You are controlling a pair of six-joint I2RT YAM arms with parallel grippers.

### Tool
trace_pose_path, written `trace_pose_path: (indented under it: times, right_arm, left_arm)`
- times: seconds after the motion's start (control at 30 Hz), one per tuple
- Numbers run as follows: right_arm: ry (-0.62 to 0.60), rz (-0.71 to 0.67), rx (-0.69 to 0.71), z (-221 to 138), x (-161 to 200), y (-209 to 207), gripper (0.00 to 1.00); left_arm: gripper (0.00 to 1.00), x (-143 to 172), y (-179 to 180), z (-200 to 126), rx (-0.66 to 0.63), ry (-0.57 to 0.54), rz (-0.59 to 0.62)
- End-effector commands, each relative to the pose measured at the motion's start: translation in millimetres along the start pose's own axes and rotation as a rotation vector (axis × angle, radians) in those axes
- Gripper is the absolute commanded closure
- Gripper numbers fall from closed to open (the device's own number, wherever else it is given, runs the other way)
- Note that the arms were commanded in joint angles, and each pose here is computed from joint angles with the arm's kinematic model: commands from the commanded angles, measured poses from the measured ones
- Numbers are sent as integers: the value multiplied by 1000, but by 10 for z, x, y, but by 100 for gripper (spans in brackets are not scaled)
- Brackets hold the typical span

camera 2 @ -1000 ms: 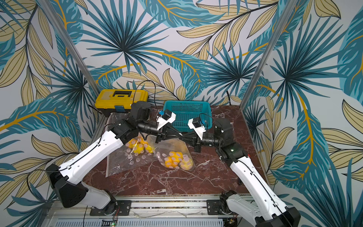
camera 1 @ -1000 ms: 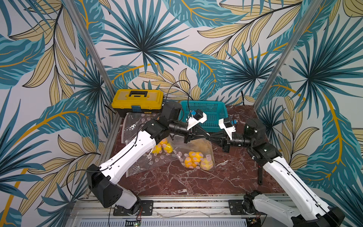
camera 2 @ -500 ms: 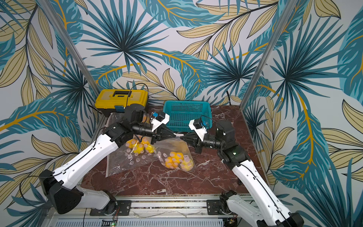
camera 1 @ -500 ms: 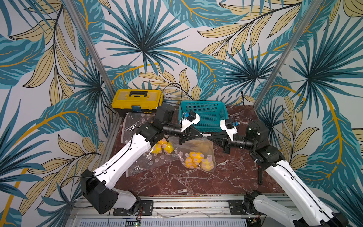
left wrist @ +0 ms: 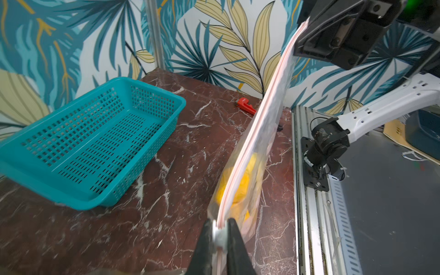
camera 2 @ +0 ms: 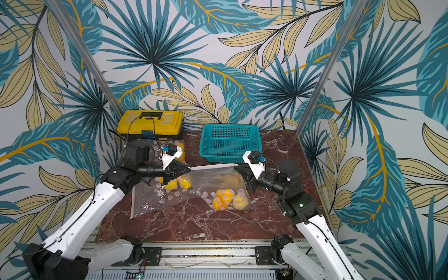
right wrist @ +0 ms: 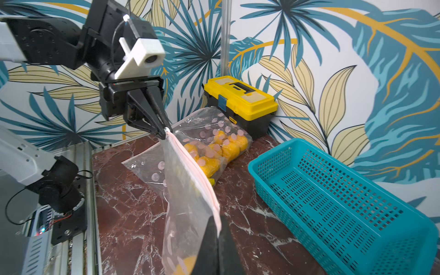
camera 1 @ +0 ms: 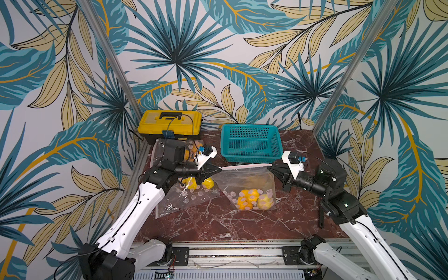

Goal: Open the zip-top bag and take out the pear
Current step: Unzip the zipper on the zipper food storage bag.

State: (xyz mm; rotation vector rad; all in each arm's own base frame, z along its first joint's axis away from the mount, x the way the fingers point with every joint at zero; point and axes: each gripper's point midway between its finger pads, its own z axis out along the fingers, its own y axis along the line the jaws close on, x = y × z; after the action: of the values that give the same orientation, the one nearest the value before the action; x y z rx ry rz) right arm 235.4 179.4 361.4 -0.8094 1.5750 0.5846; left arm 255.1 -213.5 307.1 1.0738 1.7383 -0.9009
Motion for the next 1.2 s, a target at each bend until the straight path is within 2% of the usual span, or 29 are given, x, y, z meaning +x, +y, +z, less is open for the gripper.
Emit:
trace_pose_path:
  times: [0.0, 0.13, 0.2, 0.37, 0.5, 0.6, 0.63, 0.8, 0.9, 1.0, 1.17]
  right_arm:
    - [-23, -29, 152, -130, -48, -213, 100]
    - [-55, -22, 208, -198, -83, -276, 100]
    - [-89, -22, 193, -199, -133, -249, 100]
    - [-124, -88, -108, -16, -119, 194, 100]
    - [-137, -68, -221, 102, -94, 310, 100]
    - [-137, -70, -294, 146, -69, 404, 100]
    - [-130, -66, -310, 165, -45, 420, 100]
    - [-93, -56, -339, 236, 79, 444, 100]
    - [-89, -51, -357, 256, 113, 466, 100]
    - [-83, -50, -365, 270, 139, 476, 100]
    - [-73, -51, -347, 272, 161, 452, 100]
  left_arm:
    - [98, 273, 188, -141, -124, 75, -60]
    - [98, 299, 186, -189, -144, 79, -54]
    - [98, 247, 125, -188, -109, 62, -39]
    - [95, 10, -104, -145, 37, -2, 9]
    - [94, -21, -230, -11, 76, 20, 63]
    - [90, -23, -259, 53, 94, 31, 59]
    - [86, -37, -258, 60, 95, 31, 56]
    - [54, -209, -179, 52, 32, 28, 72]
    - [46, -312, -130, 91, 16, 28, 87]
    - [41, -374, -160, 180, 59, 27, 105]
    - [32, -441, -434, 246, 248, -19, 128]
